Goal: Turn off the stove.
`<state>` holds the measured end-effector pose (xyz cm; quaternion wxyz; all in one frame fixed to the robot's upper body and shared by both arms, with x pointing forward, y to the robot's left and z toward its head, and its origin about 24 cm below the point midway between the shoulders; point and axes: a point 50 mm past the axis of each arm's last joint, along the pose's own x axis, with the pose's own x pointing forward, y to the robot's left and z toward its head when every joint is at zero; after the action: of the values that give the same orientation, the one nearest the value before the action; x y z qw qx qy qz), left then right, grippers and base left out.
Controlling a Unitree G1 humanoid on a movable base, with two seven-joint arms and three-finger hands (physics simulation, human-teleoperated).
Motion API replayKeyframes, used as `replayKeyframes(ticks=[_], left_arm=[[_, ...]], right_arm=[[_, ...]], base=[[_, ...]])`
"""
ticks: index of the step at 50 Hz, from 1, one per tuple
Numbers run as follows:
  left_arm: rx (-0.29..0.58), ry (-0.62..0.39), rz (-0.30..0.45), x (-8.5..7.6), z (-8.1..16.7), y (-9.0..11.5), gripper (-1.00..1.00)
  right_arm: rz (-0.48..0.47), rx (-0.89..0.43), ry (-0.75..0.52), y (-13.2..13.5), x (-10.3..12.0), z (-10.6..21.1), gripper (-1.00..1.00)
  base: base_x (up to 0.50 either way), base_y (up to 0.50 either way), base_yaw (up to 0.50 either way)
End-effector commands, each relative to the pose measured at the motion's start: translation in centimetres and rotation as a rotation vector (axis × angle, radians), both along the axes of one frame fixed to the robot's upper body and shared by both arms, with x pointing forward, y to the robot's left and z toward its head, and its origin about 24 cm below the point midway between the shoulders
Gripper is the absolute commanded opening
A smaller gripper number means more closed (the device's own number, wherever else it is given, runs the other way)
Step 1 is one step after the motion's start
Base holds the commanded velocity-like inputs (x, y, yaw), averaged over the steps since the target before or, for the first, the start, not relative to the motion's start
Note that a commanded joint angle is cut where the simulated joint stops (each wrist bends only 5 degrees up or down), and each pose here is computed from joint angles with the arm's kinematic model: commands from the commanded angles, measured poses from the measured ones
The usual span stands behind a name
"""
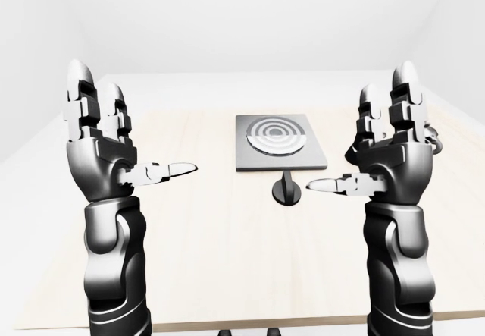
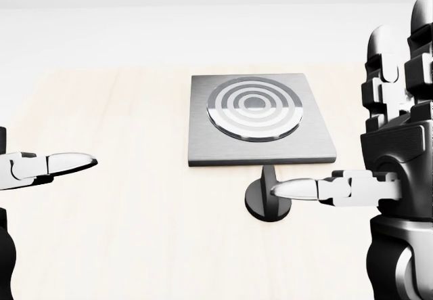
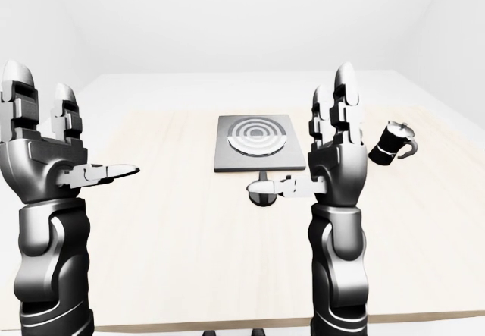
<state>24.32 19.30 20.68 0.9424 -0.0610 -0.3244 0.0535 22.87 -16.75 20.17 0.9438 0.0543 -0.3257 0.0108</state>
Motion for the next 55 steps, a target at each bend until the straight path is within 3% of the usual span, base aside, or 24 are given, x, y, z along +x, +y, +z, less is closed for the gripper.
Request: replayKeyframes(ticks=[1,15,37,55], left_arm=[[0.001,0.001,0.001,0.0,0.0,0.0,1.00],[0.010,0.001,0.004,0.0,0.0,0.0,1.00],[0.011,0.001,0.007,0.1,0.1,0.1,1.00],[0.010,0.002,0.011,0.0,0.0,0.2,1.00]], right_arm=[[-0.085,0.003,0.060,-0.3,0.9,-1.0,1.00],[-0.095,-0.016,0.204,-0.4,1.4,-4.2,1.00],[0.007,-0.012,0.445,0.3,1.4,-9.9,1.00],[0.024,-0.014,0.557,0.2,1.3,-12.5,1.00]], base=[[0.00,0.00,0.00],[0.00,0.00,0.00],[0.00,0.00,0.00],[0.00,0.00,0.00]])
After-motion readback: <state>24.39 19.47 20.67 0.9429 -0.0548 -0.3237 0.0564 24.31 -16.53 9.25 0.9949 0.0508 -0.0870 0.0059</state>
